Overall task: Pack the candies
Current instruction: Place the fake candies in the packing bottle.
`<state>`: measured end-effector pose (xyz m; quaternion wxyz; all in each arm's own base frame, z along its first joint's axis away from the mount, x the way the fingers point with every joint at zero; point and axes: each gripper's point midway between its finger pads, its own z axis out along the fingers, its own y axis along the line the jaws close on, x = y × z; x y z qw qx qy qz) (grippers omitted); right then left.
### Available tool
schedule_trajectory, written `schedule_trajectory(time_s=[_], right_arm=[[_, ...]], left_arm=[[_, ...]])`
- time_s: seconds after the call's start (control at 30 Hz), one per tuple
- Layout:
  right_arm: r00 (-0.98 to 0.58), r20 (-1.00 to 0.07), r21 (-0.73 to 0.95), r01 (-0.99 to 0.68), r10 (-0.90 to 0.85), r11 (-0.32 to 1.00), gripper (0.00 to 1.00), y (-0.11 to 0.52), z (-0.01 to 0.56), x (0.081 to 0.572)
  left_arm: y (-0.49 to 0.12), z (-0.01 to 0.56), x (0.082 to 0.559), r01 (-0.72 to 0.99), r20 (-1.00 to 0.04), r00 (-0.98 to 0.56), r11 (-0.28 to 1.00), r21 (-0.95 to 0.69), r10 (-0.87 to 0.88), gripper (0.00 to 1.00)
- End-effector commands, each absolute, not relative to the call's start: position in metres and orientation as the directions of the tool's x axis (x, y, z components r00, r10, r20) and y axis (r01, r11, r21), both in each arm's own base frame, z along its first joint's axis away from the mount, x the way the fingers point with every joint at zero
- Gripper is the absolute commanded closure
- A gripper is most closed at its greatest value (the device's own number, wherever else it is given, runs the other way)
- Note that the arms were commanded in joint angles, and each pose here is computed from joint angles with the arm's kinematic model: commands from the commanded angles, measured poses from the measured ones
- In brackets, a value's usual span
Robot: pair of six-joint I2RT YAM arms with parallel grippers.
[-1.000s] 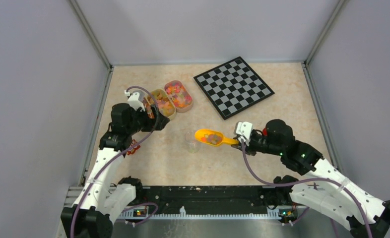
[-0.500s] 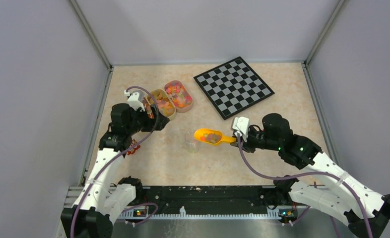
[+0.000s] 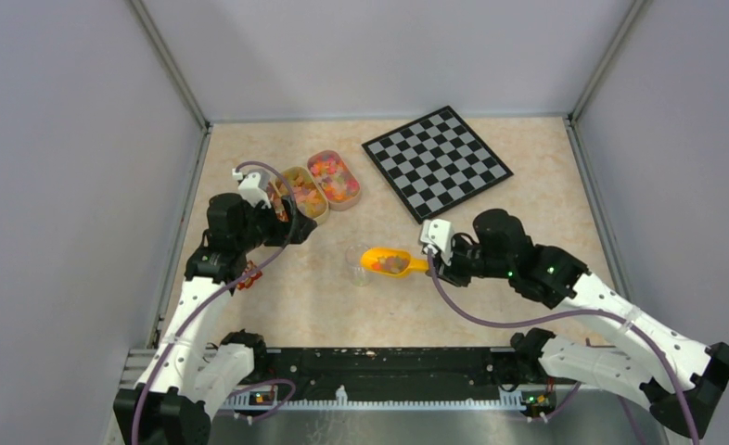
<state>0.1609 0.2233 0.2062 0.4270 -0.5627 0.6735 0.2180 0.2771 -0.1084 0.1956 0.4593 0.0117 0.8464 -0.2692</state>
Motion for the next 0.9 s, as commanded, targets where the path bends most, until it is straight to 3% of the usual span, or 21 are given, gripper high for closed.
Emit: schedule_trajectory(time_s=[0.0,0.87], right_arm=[[0.050,-0.841,-0.235,-0.931,-0.539,0.280,1.00,0.2346,0.2347,0.1670],[0.029,-0.819,-0.244,-0.922,-0.573,0.302,1.00,0.2363,0.2372,0.1741]], left_arm=[[-0.1099,0.2092,0.2791,0.306,-0.821,-0.526,0.852,-0.425,-0.221,0.01],[-0.1087,0.2102,0.2780,0.301,-0.823,-0.522,0.855,-0.423,-0.223,0.01]])
